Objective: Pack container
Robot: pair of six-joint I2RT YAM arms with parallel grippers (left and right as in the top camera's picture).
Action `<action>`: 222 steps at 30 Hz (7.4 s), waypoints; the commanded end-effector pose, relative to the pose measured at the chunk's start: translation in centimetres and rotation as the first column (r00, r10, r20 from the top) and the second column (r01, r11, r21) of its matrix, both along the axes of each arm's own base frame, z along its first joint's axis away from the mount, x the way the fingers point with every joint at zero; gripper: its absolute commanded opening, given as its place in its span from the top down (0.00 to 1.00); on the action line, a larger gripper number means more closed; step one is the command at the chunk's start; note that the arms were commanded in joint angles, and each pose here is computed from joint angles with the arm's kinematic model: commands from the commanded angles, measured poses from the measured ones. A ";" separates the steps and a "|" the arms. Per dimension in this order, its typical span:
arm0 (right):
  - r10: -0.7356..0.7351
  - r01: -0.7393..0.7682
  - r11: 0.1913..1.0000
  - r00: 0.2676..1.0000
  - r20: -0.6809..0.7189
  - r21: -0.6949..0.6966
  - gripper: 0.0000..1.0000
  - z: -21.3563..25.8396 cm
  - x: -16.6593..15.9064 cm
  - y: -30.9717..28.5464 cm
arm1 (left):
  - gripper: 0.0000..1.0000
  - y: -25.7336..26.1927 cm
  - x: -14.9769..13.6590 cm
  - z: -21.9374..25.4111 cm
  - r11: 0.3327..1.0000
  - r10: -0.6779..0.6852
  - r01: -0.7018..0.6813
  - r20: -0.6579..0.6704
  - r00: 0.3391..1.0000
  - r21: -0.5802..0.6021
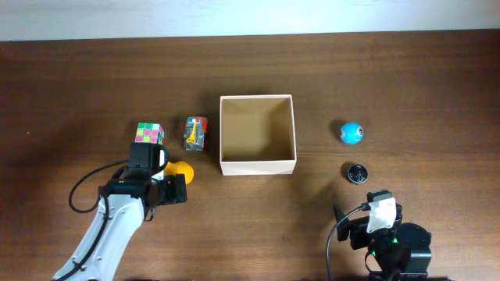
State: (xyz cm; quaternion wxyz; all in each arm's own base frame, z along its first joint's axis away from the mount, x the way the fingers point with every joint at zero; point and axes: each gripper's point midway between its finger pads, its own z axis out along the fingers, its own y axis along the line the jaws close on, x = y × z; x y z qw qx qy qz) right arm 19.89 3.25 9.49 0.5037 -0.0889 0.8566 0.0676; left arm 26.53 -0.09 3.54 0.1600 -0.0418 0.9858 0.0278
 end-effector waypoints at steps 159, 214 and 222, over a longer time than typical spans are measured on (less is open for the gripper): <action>-0.007 0.007 1.000 1.000 0.006 -0.004 0.02 0.0 0.0 -0.2 | 0.01 1.7 -5.3 7.5 0.997 -0.025 -0.037 0.736 0.677 0.068; -0.007 0.007 1.000 1.000 0.006 -0.004 0.02 0.0 0.0 -0.2 | 0.01 1.7 -5.3 7.5 0.997 -0.024 -0.037 0.736 0.677 0.067; -0.007 0.007 1.000 1.000 0.006 -0.004 0.02 0.0 0.0 -0.2 | 0.01 1.7 -5.3 7.5 0.997 -0.025 -0.037 0.736 0.677 0.068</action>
